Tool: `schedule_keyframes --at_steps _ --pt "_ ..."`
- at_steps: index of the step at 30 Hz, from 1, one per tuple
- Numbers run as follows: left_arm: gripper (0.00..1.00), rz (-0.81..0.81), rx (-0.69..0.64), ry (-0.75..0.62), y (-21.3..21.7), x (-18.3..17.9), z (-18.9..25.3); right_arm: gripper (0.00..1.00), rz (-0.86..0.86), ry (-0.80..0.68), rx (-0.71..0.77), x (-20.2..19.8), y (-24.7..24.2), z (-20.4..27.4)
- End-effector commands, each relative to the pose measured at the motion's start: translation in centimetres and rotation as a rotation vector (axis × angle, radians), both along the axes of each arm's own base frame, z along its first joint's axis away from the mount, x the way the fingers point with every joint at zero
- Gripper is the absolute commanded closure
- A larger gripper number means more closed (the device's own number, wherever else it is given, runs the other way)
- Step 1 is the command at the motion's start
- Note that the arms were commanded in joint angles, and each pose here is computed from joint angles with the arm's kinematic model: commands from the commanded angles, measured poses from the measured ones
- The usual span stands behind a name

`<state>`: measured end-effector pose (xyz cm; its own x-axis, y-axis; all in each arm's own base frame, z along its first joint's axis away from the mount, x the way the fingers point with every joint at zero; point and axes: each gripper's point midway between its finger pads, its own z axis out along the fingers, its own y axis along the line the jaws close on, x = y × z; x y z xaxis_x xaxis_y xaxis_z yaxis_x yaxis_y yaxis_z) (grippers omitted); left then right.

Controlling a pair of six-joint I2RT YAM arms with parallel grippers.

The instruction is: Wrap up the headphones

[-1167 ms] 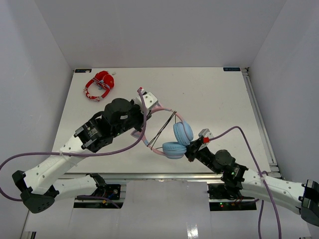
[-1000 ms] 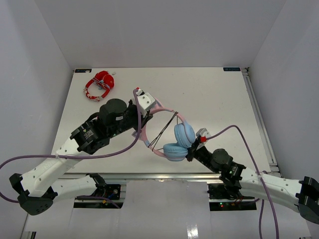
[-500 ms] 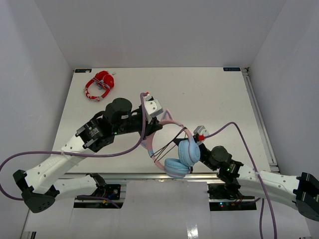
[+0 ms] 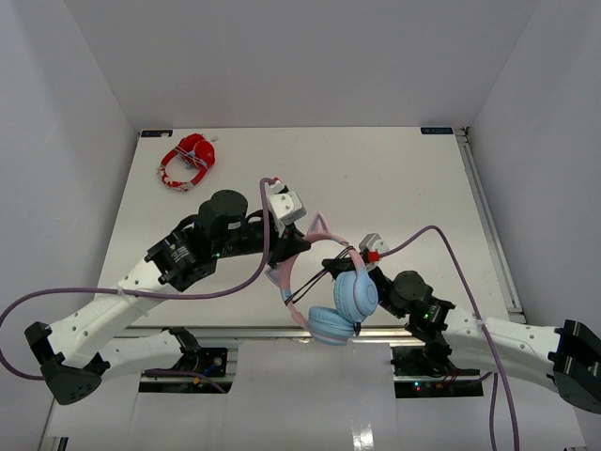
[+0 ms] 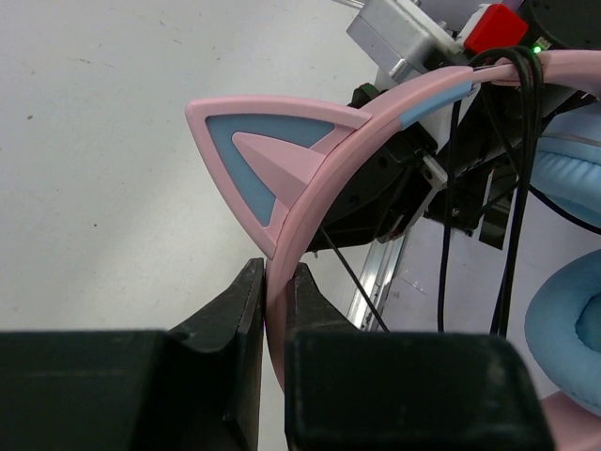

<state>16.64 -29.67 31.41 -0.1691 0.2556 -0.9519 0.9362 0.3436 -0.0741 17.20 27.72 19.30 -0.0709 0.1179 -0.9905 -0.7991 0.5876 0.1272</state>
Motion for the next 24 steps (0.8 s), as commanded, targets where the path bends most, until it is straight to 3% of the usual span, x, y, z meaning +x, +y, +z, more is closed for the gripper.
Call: schedule_keyframes --at_steps 1,7,11,16,22,24 --pt "1.0 -0.059 -0.192 0.027 -0.6 -2.1 4.8 0.92 -0.039 -0.044 0.073 1.3 0.6 3.6" --pt "1.0 -0.113 -0.213 0.024 -0.4 -3.4 5.7 0.92 -0.067 -0.041 0.072 1.7 0.3 3.5" --pt "1.0 -0.172 -0.12 -0.035 0.6 -4.2 3.8 0.92 -0.1 -0.046 0.061 2.0 -0.5 3.3" --pt "1.0 -0.163 0.035 -0.079 1.3 -3.1 -0.9 0.92 -0.088 -0.011 0.053 1.1 -1.5 2.6" --pt "1.0 -0.301 0.3 -0.057 1.2 -2.5 -11.0 0.91 -0.109 0.047 0.022 0.6 -2.9 -1.5" --pt "1.0 -0.277 0.374 -0.037 1.2 -1.4 -13.3 0.92 -0.108 0.059 0.001 0.6 -3.0 -2.3"
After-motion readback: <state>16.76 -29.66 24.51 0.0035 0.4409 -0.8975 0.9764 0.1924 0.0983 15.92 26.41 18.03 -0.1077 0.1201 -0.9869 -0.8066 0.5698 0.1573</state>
